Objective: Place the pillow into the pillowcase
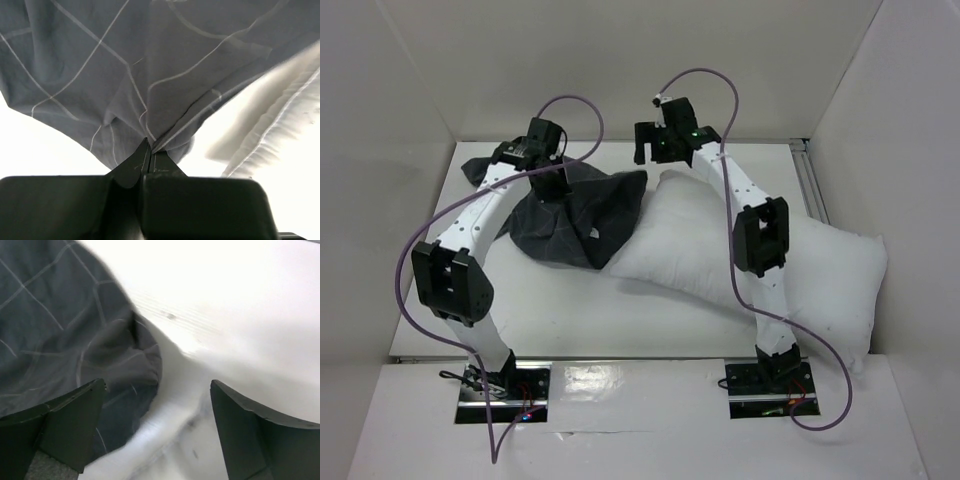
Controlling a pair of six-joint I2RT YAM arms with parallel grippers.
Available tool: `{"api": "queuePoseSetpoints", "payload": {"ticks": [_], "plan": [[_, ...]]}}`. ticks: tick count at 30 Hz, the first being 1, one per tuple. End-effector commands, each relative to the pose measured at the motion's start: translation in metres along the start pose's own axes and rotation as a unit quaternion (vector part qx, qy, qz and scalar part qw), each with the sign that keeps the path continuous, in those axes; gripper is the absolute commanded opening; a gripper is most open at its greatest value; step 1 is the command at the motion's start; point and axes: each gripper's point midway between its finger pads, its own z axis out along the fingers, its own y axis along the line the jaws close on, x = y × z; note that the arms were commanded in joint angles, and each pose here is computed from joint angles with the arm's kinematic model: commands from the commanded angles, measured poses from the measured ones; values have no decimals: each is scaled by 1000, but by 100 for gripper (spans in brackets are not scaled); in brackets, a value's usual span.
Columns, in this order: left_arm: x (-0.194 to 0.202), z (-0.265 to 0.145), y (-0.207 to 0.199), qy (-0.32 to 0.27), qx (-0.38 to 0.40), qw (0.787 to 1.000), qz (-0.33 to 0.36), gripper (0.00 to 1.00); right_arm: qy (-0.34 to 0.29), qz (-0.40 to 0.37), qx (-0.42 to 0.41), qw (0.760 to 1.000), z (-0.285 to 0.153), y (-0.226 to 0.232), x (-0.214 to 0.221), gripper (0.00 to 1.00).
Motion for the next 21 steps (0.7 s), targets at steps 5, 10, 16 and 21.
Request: {"api": "queuePoseSetpoints", "payload": {"ticks": [5,10,16,21], "plan": [[-27,-8,-17,-19,31,999,24,0,-21,16,74,997,-115,-1,-12,100],[-37,-2,-22,-23,32,999,29,0,32,31,123,991,-153,-6,40,100],[-35,2,-24,-17,34,999,29,0,71,59,160,983,-185,-3,99,100],[-33,-4,-21,-22,37,999,29,0,110,79,128,983,-140,0,134,93]]}}
